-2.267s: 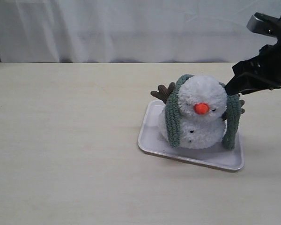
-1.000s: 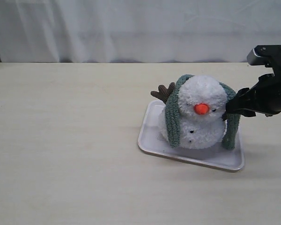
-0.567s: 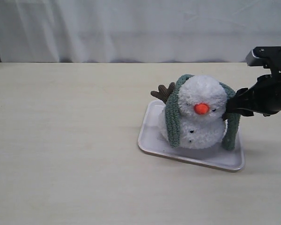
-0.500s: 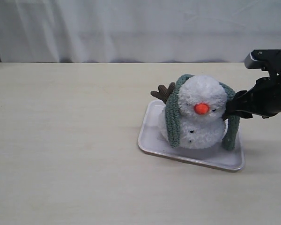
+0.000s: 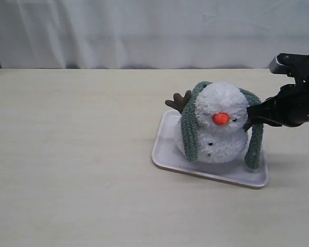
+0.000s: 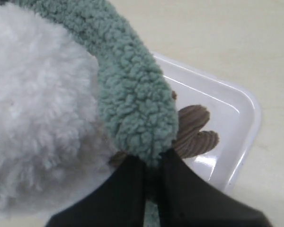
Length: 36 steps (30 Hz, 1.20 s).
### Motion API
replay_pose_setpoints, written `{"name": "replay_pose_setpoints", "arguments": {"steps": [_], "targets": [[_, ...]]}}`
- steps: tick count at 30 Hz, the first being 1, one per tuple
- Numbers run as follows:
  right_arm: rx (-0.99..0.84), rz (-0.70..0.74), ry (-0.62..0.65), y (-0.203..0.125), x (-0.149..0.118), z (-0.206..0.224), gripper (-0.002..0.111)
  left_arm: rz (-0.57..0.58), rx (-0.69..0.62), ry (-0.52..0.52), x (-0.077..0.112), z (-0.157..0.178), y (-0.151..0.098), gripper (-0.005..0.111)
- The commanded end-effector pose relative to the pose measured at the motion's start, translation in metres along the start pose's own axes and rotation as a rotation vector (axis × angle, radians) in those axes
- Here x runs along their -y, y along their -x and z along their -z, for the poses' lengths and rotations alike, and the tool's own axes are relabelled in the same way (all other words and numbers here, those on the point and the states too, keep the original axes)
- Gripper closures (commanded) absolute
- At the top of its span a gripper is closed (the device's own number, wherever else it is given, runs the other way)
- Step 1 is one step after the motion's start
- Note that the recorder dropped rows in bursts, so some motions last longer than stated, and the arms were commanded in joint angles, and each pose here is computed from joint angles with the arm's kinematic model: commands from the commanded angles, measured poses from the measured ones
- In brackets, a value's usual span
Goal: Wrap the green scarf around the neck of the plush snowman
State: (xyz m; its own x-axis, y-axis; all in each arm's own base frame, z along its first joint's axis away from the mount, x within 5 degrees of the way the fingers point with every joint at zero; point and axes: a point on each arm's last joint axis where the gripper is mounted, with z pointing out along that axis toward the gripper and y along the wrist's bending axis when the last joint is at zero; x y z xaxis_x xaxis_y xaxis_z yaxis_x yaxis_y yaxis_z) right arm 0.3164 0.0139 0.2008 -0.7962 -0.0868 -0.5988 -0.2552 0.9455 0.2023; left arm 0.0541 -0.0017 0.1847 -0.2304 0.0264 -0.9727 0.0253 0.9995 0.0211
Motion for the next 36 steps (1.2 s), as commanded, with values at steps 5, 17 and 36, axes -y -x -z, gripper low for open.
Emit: {"name": "replay_pose_setpoints", "arguments": {"steps": [5, 17, 36], "targets": [[0.062, 0.002, 0.039, 0.012, -0.010, 0.021, 0.104, 0.003, 0.013, -0.004, 0.000, 0.000, 0.001, 0.107], [-0.001, -0.071, 0.125, 0.030, -0.021, 0.039, 0.104, 0.003, 0.013, -0.004, 0.000, 0.000, 0.001, 0.107], [-0.093, -0.211, 0.132, 0.021, -0.010, 0.003, 0.104, 0.003, 0.013, -0.004, 0.000, 0.000, 0.001, 0.107]]}}
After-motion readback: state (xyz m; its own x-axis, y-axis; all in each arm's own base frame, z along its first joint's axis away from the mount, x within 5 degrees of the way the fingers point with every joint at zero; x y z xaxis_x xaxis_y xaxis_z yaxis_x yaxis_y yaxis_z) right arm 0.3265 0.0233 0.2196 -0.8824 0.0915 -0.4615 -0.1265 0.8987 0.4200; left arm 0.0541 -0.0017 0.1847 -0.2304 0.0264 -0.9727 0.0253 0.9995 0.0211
